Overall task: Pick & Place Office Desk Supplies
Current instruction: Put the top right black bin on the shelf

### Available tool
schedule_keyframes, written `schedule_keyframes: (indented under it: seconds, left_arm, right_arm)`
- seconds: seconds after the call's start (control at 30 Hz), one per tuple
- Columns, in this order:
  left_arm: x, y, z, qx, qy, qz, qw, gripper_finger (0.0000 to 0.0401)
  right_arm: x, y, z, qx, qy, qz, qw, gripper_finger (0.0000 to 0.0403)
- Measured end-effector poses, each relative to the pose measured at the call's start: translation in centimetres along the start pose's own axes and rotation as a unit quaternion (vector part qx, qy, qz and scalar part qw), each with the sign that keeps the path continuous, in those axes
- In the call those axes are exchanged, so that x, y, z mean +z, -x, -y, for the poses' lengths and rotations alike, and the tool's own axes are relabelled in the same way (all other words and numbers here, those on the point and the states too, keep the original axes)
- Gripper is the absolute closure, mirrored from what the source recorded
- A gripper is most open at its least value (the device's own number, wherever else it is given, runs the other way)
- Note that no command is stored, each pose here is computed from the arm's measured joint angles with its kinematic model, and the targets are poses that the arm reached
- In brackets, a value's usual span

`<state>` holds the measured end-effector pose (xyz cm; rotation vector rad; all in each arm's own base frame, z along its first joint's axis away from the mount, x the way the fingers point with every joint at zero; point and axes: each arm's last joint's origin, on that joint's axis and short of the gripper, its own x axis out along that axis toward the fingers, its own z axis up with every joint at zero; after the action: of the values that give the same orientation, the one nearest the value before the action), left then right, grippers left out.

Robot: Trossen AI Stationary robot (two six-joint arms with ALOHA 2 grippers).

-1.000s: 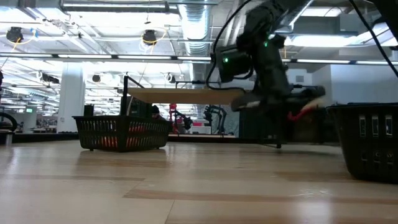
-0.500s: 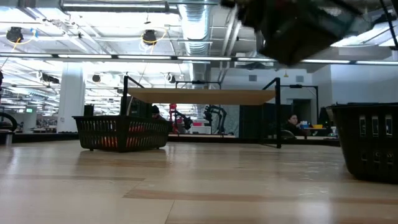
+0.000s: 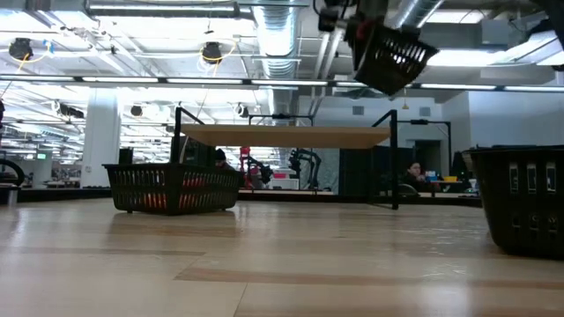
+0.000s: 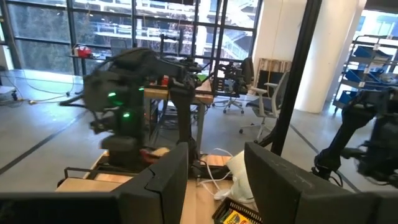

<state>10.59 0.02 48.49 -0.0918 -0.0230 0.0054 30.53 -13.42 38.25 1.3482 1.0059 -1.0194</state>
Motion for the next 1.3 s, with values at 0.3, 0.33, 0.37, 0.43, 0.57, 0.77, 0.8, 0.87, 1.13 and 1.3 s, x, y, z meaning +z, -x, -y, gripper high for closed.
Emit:
schedule_keyframes:
  seconds: [0.3, 0.33, 0.37, 0.43, 0.57, 0.77, 0.8, 0.87, 1.13, 1.3]
  left_arm:
    - [0.0, 0.0, 0.0, 0.0, 0.01, 0.0, 1.0, 0.0248]
    - [0.0, 0.0, 0.0, 0.0, 0.01, 0.0, 1.0, 0.0248]
    - [0.0, 0.0, 0.0, 0.0, 0.011, 0.0, 1.0, 0.0248]
    - [0.0, 0.0, 0.0, 0.0, 0.011, 0.0, 1.0, 0.0248]
    - [0.0, 0.0, 0.0, -0.001, 0.016, 0.0, 1.0, 0.0248]
    - [-0.1, 0.0, 0.0, -0.001, 0.024, -0.004, 1.0, 0.0248]
    - [-0.1, 0.0, 0.0, -0.001, 0.024, -0.006, 1.0, 0.0248]
    - [-0.1, 0.0, 0.0, 0.0, 0.024, -0.006, 1.0, 0.0248]
    - [-0.1, 0.0, 0.0, 0.001, 0.023, -0.007, 1.0, 0.0248]
    - [-0.1, 0.0, 0.0, 0.001, 0.023, -0.007, 1.0, 0.0248]
  right_arm:
    - [4.2, -2.3, -1.5, -0.01, 0.013, 0.001, 1.0, 0.0403]
    - [4.7, -2.5, -2.0, -0.004, 0.015, 0.003, 1.0, 0.0403]
    - [5.2, -2.5, -2.5, 0.005, 0.018, 0.008, 1.0, 0.0403]
    - [6.3, -2.4, -3.3, 0.022, 0.023, 0.019, 0.999, 0.0403]
    - [7.7, -4.1, -2.5, -0.006, 0.008, -0.004, 1.0, 0.0403]
    - [9.4, -4.5, -2.6, 0.014, 0.014, 0.017, 1.0, 0.0403]
    - [9.4, -4.4, -2.4, 0.008, 0.015, 0.02, 1.0, 0.0403]
    - [9.5, -4.5, -2.1, -0.006, 0.022, 0.018, 1.0, 0.0403]
    - [10.3, -4.4, -1.9, 0.007, 0.039, 0.025, 0.999, 0.0385]
    - [10.6, -4.3, -2.2, 0.025, 0.055, 0.038, 0.997, 0.0351]
